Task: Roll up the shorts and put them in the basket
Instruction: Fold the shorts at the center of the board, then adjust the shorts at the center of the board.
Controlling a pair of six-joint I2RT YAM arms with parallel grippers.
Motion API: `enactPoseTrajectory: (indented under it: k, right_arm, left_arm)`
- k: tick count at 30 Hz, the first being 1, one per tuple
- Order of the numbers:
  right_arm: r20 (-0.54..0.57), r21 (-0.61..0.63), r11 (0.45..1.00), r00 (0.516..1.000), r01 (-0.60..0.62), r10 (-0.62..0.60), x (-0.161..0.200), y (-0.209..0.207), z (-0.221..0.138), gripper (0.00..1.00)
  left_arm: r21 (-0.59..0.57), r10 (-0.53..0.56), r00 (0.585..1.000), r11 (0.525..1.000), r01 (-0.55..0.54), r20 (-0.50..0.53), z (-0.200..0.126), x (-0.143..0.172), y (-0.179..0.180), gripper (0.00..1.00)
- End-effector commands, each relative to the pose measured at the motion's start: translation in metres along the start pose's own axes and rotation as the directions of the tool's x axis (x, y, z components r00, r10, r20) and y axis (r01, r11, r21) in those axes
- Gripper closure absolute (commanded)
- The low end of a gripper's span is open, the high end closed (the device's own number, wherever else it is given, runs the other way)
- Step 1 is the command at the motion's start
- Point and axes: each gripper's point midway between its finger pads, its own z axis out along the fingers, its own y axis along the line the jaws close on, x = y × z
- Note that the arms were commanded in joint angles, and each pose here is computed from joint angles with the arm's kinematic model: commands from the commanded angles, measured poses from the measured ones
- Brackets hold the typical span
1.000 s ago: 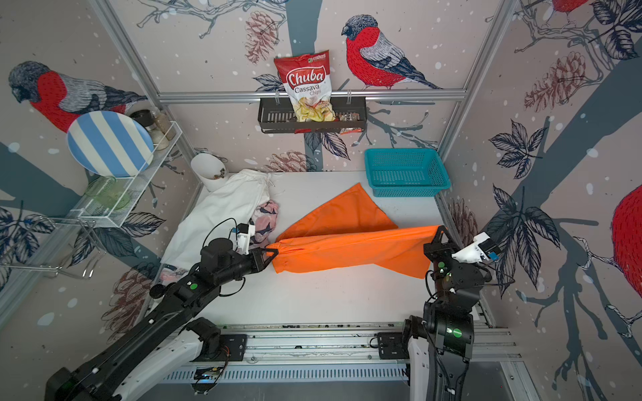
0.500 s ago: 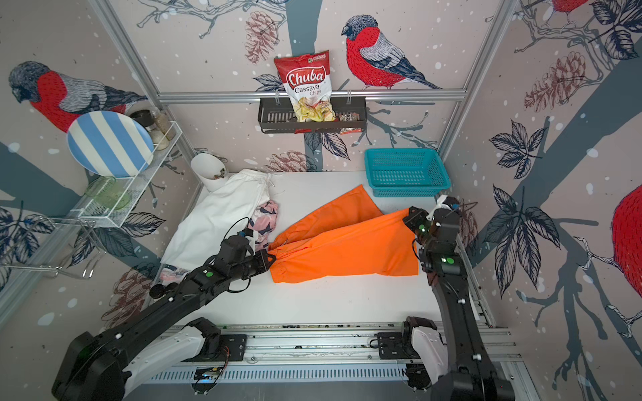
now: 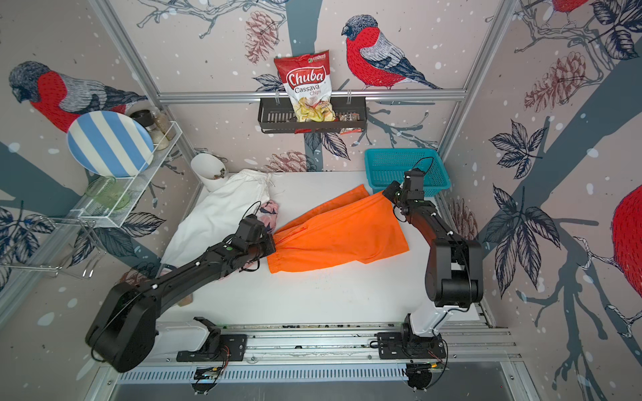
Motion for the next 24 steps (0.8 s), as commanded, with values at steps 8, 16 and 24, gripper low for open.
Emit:
enactPoseTrajectory:
  k: [8, 16, 24]
  right_arm:
    - [0.112, 0.185, 0.979, 0.988, 0.086, -0.108, -0.031, -0.014, 0.005, 0.5]
    - [-0.019, 0.1, 0.955, 0.96, 0.279, -0.279, 0.034, 0.045, -0.03, 0.44]
    - [-0.321, -0.197, 0.938, 0.886, 0.284, -0.336, 0.182, 0.087, -0.043, 0.46]
  left_arm:
    - [-0.158, 0.061, 0.997, 0.986, -0.051, 0.057, 0.005, -0.036, 0.016, 0.66]
    - [-0.106, 0.143, 0.982, 0.986, -0.131, 0.122, -0.034, -0.077, -0.02, 0.5]
    - [-0.12, 0.25, 0.967, 0.96, -0.253, -0.044, 0.025, -0.075, -0.03, 0.51]
